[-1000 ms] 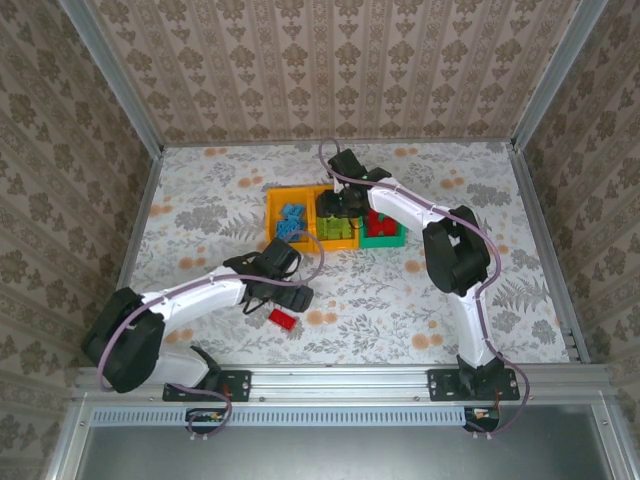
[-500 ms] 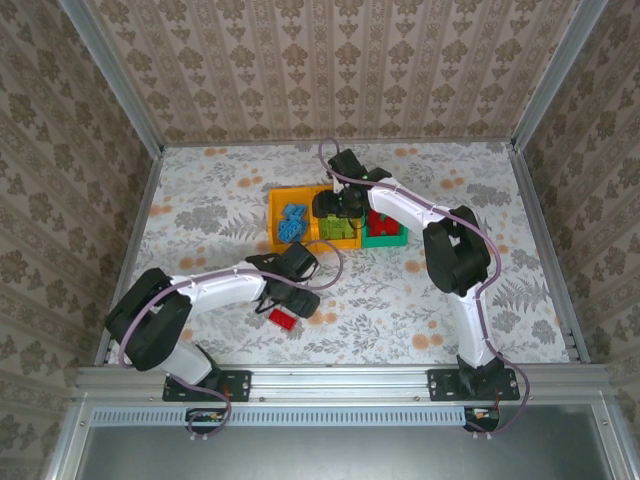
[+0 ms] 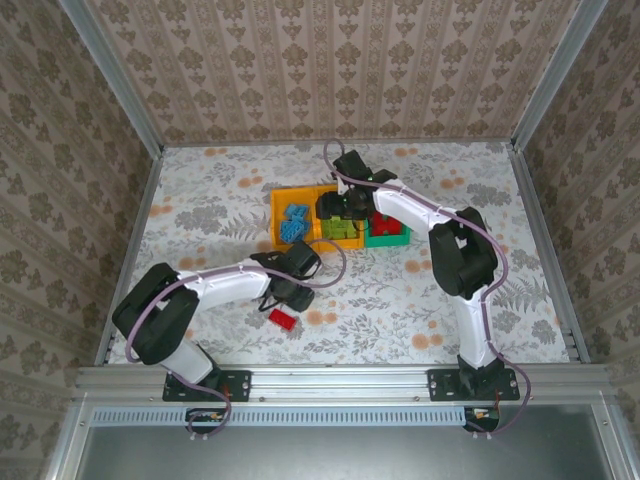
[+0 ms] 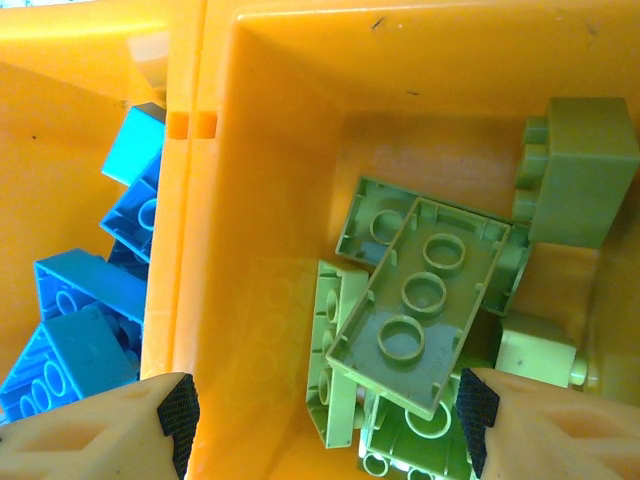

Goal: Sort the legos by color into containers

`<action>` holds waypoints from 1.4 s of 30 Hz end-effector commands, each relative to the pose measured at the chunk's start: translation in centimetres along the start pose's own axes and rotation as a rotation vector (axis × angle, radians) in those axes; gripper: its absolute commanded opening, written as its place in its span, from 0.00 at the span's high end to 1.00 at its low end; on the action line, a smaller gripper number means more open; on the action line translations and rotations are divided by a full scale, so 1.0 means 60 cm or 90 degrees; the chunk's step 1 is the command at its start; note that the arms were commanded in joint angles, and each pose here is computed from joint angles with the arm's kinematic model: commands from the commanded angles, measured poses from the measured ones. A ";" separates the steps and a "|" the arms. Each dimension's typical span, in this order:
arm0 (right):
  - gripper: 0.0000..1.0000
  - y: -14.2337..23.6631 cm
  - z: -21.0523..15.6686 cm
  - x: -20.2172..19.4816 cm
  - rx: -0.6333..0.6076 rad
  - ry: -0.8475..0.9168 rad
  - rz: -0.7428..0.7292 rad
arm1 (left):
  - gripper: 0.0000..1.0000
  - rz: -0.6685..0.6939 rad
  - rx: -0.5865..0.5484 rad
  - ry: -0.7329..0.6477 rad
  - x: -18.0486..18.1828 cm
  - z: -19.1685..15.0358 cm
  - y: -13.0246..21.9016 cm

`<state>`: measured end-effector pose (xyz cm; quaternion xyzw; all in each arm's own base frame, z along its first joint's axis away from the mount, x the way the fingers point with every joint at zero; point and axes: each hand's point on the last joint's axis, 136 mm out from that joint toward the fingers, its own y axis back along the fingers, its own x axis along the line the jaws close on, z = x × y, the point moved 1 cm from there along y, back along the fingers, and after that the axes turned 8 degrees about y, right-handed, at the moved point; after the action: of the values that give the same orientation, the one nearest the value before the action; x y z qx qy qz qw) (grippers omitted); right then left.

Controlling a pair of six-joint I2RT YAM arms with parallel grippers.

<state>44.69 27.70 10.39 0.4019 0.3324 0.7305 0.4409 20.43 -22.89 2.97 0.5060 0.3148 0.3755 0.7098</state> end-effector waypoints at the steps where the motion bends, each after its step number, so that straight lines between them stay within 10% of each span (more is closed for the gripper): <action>1: 0.28 0.045 0.017 0.012 -0.040 -0.010 0.024 | 0.71 0.003 -0.044 0.018 -0.003 0.046 0.017; 14: 0.27 0.133 -0.044 0.015 -0.109 0.015 0.048 | 0.71 -0.013 -0.233 0.163 0.088 0.232 0.140; 28: 0.25 0.118 -0.198 0.001 -0.076 0.043 0.039 | 0.66 -0.070 -0.235 0.282 0.171 0.360 0.087; 32: 0.25 0.113 -0.234 0.038 -0.066 0.122 0.044 | 0.51 -0.073 -0.245 0.308 0.172 0.368 0.087; 38: 0.20 0.102 -0.293 0.117 -0.037 0.283 0.053 | 0.00 -0.036 -0.287 0.342 0.191 0.358 0.116; 42: 0.19 0.092 -0.332 0.181 -0.027 0.375 0.088 | 0.00 -0.024 -0.329 0.346 0.197 0.347 0.148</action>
<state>22.44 31.16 9.17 0.2366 0.3913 0.8371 0.3002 41.86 -21.93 13.74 0.2289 0.4157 0.5281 0.7042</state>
